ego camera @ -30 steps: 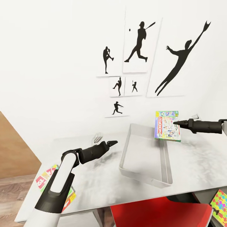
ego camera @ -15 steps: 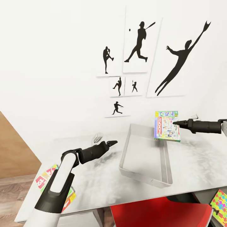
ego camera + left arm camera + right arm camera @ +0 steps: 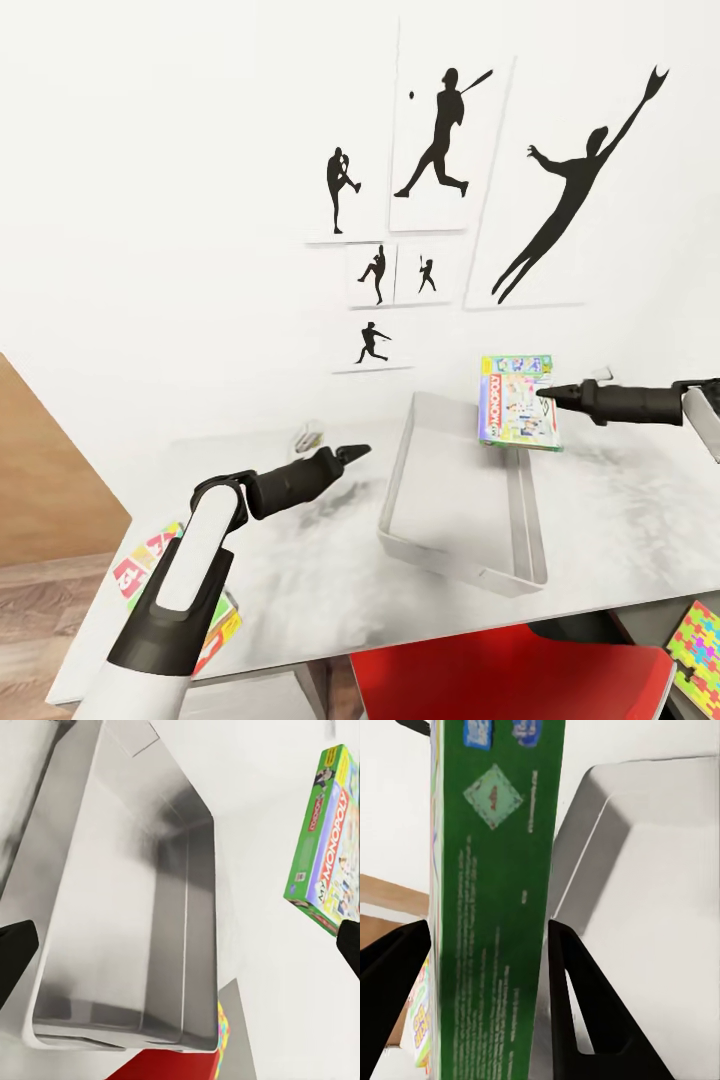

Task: Put all the toys in the child's room - the three board games (two on the bed and one on the table), the two jigsaw puzzles on the table, and the tennis ball on the table - inside the toy box on the table in the child's room.

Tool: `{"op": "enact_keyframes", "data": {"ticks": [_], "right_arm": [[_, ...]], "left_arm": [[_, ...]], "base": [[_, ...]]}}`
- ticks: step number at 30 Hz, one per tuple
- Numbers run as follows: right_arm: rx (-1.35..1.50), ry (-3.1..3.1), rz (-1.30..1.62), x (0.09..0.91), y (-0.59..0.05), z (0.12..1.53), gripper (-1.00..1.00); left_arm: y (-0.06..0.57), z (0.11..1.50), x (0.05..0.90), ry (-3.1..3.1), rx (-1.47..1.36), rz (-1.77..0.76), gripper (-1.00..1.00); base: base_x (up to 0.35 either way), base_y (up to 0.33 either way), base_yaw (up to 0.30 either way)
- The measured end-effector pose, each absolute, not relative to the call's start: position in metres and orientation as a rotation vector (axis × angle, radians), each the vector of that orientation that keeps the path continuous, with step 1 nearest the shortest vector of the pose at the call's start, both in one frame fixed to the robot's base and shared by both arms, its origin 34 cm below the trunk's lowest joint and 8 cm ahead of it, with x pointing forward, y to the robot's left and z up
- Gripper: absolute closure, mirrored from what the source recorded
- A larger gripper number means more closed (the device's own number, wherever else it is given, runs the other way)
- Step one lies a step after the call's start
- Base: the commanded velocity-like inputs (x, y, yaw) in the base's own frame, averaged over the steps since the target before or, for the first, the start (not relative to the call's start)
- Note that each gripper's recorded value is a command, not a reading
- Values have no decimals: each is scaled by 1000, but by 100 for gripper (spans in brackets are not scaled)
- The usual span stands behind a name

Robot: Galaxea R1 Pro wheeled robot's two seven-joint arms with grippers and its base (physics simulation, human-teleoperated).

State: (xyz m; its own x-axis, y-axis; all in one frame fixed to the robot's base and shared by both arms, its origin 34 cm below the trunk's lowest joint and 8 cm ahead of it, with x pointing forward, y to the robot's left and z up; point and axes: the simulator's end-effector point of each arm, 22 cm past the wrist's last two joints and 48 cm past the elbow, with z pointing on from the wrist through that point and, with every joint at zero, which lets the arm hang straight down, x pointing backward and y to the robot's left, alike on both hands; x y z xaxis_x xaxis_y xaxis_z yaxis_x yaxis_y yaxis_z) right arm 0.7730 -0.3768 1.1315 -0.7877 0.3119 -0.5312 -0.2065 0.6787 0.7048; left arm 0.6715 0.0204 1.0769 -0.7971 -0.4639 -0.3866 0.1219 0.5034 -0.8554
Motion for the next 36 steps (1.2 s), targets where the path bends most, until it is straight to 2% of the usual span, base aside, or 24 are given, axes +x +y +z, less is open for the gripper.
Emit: {"op": "enact_keyframes", "data": {"ticks": [16, 36], "right_arm": [[160, 2373, 1061, 792, -301, 1070, 100], [219, 2404, 1079, 790, -298, 1054, 100]], "left_arm": [[74, 1065, 678, 2116, -450, -1310, -100], [82, 1062, 677, 2113, -474, -1319, -100]], "base": [[0, 0, 0], [0, 0, 0]]}}
